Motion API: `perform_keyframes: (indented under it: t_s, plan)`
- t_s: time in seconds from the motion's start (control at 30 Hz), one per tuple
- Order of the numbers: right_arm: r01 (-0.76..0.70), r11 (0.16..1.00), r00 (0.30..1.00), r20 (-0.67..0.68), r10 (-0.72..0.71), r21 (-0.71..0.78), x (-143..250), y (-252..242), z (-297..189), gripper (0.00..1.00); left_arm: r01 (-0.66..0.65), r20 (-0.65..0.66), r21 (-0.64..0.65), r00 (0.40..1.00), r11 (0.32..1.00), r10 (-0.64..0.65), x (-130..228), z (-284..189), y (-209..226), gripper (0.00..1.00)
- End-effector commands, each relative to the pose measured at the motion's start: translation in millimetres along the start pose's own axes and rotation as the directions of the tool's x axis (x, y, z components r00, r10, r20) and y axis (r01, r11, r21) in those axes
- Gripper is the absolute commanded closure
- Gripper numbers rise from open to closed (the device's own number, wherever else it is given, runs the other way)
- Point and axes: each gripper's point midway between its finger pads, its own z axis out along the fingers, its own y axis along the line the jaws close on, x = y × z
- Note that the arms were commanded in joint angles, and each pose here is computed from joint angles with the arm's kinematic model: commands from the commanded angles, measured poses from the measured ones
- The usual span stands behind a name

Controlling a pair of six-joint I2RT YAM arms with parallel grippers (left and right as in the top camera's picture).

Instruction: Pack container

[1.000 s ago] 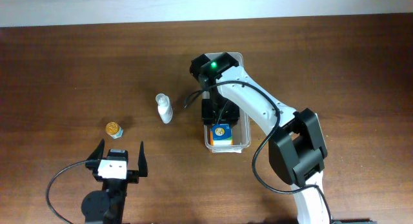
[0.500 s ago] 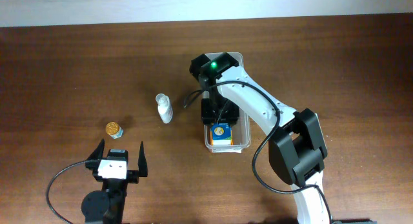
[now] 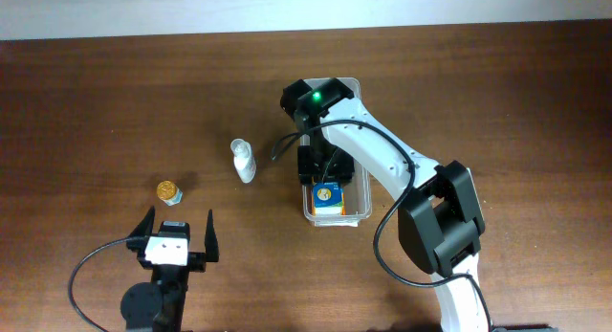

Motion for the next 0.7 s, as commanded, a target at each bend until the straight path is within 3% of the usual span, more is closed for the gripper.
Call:
perform_keyframes:
  t_s: [0.0,0.43,0.67]
  plan:
    - [0.023,1.000,1.000,0.008,-0.023,-0.019,8,5,-10,0.44,-0.015,-0.005,0.000,1.000,1.000,0.015,4,1,0,0.01]
    - [0.014,1.000,1.000,0.016,-0.013,-0.025,4,2,-13,0.43,-0.015,-0.005,0.000,1.000,1.000,0.015,4,1,0,0.01]
    - [-0.023,0.997,0.995,0.091,0.030,-0.077,-20,-4,-40,0.43,-0.015,-0.005,0.000,1.000,1.000,0.015,4,1,0,0.01]
